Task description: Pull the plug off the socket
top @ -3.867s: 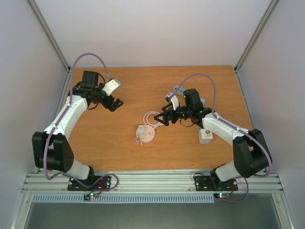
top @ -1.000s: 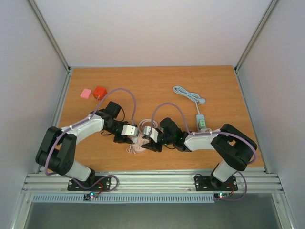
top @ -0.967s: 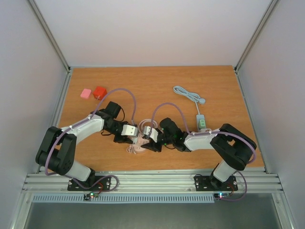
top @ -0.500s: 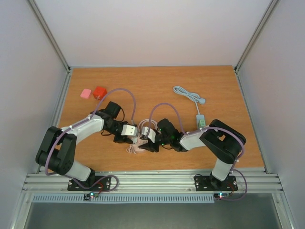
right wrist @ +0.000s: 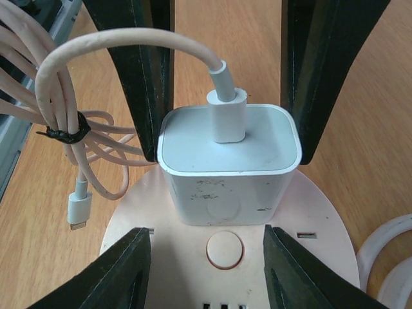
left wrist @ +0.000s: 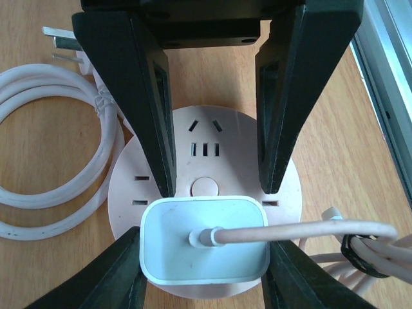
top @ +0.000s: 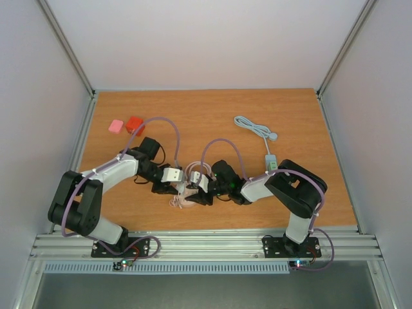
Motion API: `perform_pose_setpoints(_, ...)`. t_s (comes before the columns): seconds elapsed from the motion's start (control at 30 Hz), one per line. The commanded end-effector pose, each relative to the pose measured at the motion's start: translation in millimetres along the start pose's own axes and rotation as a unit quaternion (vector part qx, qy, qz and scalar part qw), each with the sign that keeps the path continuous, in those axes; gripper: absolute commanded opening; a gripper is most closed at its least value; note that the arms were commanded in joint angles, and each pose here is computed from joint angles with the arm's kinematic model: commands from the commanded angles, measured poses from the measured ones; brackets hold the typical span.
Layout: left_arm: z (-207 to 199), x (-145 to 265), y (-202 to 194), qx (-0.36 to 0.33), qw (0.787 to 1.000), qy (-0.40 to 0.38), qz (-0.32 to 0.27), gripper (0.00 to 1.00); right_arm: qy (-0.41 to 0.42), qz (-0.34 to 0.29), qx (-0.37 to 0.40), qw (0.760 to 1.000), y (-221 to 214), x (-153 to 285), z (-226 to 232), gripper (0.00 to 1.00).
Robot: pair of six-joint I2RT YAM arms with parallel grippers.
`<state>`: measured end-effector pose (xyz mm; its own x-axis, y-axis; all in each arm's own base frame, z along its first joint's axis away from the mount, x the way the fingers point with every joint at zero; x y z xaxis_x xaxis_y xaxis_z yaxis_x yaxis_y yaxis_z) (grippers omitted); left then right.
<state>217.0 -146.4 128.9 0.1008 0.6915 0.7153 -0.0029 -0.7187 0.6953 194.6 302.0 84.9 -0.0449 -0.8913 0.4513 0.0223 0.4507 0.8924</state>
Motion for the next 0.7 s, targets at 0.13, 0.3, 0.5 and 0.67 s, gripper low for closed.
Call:
perform_pose_setpoints(0.13,-6,7,7,-0.063,0.995,0.057,-0.045,0.27,0.01,0.07,-0.043,0.997,-37,-7,5,0.49)
perform_pose_setpoints(0.3,-9,7,7,-0.054,0.995,0.064,-0.056,0.25,0.008,0.078,-0.043,0.996,-41,-9,4,0.5)
perform_pose_setpoints(0.5,-6,12,9,0.002,0.995,0.015,-0.103,0.24,0.001,0.088,-0.037,0.995,-46,-9,4,0.5)
perform_pose_setpoints(0.67,-3,18,10,0.008,0.993,0.01,-0.12,0.24,0.0,0.097,-0.036,0.995,-50,-10,5,0.5)
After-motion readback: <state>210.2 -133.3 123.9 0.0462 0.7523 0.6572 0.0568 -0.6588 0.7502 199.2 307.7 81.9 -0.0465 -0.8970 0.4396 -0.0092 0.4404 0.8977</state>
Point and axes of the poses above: each gripper's point midway between its finger pads, its own x axis back along the fingers, its own z axis along the line the jaws close on, y = z × x, the point moved 8 cm from there along x, back along the fingers, and after that the axes turned 3 degrees about x, right-handed, at the moved point
